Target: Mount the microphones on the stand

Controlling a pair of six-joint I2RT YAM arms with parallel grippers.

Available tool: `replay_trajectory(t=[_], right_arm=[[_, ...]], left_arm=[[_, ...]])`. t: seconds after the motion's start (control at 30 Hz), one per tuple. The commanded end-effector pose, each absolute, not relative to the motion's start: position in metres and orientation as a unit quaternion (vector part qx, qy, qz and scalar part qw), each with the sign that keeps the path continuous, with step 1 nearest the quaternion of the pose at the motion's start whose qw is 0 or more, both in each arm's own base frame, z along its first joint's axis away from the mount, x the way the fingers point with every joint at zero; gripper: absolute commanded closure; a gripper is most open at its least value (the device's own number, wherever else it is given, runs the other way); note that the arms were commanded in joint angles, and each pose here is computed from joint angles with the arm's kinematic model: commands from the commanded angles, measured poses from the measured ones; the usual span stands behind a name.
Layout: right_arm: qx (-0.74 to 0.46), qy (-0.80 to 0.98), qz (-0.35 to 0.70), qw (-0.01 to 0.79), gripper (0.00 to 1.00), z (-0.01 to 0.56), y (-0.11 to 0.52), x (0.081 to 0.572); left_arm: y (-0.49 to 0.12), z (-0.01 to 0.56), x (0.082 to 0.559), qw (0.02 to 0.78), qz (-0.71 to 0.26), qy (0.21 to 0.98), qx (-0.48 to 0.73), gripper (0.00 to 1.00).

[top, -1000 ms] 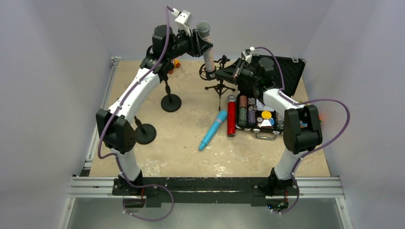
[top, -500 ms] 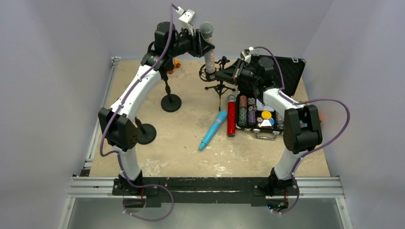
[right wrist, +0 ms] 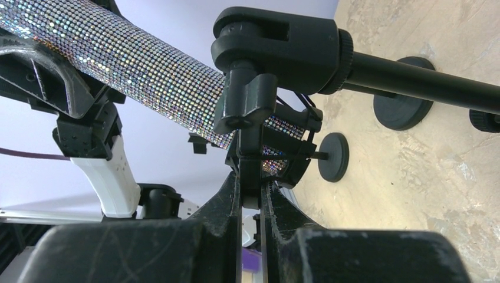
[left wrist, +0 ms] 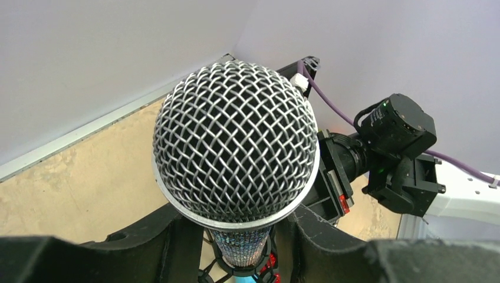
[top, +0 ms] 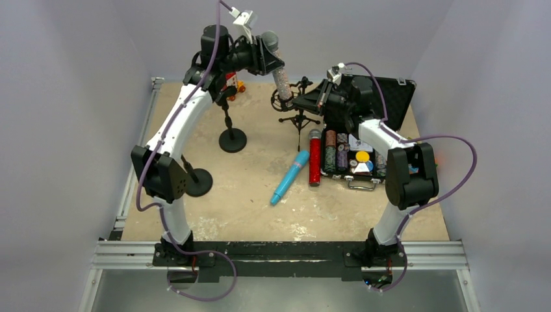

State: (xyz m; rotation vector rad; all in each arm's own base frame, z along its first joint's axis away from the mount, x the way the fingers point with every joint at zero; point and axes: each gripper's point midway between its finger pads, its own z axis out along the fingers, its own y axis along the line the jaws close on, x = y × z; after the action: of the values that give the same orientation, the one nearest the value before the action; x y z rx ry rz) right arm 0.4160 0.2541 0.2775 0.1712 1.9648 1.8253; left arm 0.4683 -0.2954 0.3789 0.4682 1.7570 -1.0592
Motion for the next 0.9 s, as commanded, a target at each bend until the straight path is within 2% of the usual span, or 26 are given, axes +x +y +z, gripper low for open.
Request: replay_trajectory(t=[0.0, 0.2, 0.43, 0.67, 0.87], right_arm=[[0.095, 0.720, 0.646, 0.235, 1.00, 0.273, 0.250, 0.431], [0.094, 0.719, 0.647, 0.236, 1.00, 0.274, 0.250, 0.435], [0.091, 0.718, 0.647, 0.238, 1.00, 0.277, 0.250, 0.434], [0.089, 0.718, 0.648, 0.238, 1.00, 0.277, 0.250, 0.433], [0.089, 0.718, 0.647, 0.241, 1.00, 0.278, 0.249, 0.433]], left_arm=[[-0.307, 0.303, 0.428, 0.365, -0.420, 0.800, 0.223, 1.00], [-0.328, 0.227, 0.401, 0.407, -0.335, 0.778, 0.342, 1.00], [-0.316, 0.172, 0.409, 0.409, -0.268, 0.811, 0.320, 1.00], [-0.320, 0.166, 0.398, 0.333, -0.341, 0.841, 0.254, 1.00], [-0.309, 0.173, 0.407, 0.307, -0.421, 0.840, 0.154, 1.00]])
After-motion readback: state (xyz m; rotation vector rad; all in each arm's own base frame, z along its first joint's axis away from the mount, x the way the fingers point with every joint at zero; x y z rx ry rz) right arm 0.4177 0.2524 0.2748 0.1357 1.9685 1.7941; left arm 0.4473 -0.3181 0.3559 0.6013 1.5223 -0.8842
